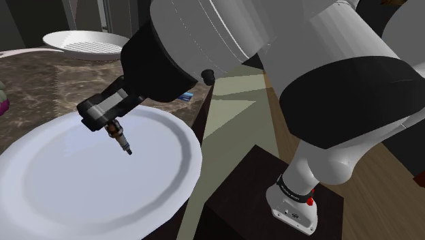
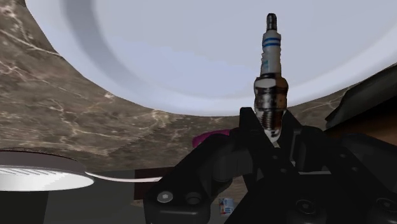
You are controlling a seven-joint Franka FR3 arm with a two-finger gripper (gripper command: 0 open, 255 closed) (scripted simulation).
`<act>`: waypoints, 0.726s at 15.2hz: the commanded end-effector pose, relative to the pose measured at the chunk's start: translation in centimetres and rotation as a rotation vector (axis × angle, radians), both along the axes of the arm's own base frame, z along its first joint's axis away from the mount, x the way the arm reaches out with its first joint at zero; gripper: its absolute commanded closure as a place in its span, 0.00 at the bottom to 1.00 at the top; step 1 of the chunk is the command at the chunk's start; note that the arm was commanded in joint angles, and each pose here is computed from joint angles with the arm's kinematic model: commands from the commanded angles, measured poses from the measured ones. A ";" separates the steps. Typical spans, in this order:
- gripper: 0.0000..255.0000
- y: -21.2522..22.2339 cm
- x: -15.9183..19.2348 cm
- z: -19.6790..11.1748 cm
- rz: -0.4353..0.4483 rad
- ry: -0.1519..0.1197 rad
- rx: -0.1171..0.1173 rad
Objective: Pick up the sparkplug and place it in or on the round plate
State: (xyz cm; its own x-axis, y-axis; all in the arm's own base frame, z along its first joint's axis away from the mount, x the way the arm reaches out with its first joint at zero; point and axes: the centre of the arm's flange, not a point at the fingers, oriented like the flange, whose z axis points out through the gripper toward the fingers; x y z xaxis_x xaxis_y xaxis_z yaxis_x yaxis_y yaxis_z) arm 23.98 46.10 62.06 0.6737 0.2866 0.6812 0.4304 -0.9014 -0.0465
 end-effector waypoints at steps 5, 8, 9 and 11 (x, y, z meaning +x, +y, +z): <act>0.00 0.0 0.0 0.0 0.000 0.000 0.000; 0.00 -0.4 -0.8 1.0 0.000 0.000 0.000; 0.00 -0.9 -1.6 1.9 0.000 0.000 0.000; 0.00 -1.6 -3.0 3.6 0.000 0.000 0.000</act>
